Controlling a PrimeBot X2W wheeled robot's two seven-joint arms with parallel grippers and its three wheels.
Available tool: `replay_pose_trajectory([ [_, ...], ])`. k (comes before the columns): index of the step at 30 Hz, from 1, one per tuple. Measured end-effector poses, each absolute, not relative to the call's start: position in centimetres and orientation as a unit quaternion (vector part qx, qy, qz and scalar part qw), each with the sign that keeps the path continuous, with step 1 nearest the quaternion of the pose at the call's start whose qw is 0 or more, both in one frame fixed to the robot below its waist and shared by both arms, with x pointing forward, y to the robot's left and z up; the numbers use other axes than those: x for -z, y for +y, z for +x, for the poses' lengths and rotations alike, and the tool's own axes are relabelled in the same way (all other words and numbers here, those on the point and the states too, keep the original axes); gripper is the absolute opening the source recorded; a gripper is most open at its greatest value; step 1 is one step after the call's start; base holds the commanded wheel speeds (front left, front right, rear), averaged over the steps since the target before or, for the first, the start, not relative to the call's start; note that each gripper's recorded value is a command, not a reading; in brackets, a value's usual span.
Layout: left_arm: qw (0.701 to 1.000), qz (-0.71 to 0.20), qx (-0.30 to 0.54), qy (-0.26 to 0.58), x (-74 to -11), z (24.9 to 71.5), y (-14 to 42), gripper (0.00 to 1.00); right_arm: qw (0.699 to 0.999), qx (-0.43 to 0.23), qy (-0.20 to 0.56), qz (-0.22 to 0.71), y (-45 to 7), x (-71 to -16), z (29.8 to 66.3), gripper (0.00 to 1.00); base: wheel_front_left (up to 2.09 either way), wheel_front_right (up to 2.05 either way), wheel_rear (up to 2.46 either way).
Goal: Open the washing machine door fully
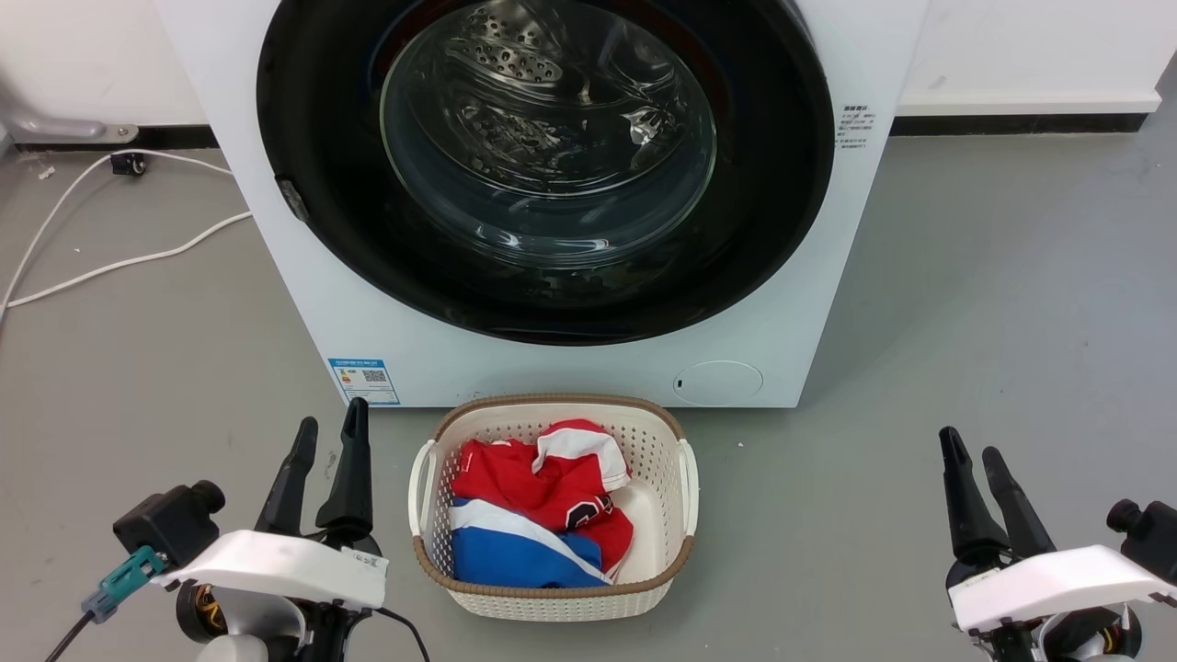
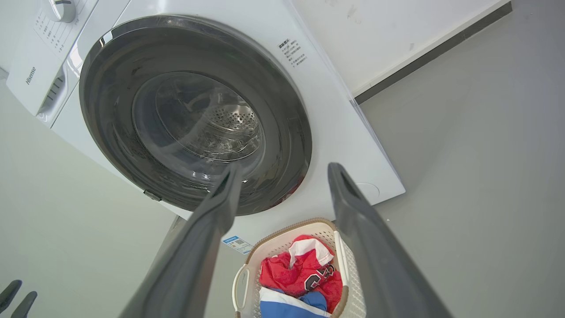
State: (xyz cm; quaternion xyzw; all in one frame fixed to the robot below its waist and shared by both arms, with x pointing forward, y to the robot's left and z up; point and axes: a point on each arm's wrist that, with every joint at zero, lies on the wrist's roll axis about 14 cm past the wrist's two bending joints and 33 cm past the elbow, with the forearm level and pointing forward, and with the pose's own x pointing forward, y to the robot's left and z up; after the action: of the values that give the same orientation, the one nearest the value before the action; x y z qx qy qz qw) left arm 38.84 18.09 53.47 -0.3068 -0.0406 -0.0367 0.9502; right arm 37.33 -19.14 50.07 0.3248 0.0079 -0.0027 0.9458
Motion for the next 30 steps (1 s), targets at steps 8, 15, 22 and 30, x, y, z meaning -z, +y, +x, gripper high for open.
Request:
replay_pose_trajectory([
  [8,0.964,-0.255,0.047,-0.052,-54.06,38.94,17.72,1.00,0.961,-0.002,0.007,0.275,-19.07,-50.26,37.09,1.00,0.00,0.00,0.00],
  [15,0.974,-0.213,0.052,-0.059,-54.29,38.99,17.66,1.00,0.972,-0.008,0.007,0.233,-18.93,-50.45,36.98,1.00,0.00,0.00,0.00],
  [22,0.981,-0.177,0.055,-0.063,-54.33,39.19,17.51,1.00,0.980,-0.010,0.004,0.196,-18.92,-50.64,36.90,1.00,0.00,0.00,0.00],
  [30,0.986,-0.138,0.058,-0.067,-54.32,39.27,17.36,1.00,0.987,-0.013,0.005,0.158,-18.89,-50.60,36.65,1.00,0.00,0.00,0.00],
])
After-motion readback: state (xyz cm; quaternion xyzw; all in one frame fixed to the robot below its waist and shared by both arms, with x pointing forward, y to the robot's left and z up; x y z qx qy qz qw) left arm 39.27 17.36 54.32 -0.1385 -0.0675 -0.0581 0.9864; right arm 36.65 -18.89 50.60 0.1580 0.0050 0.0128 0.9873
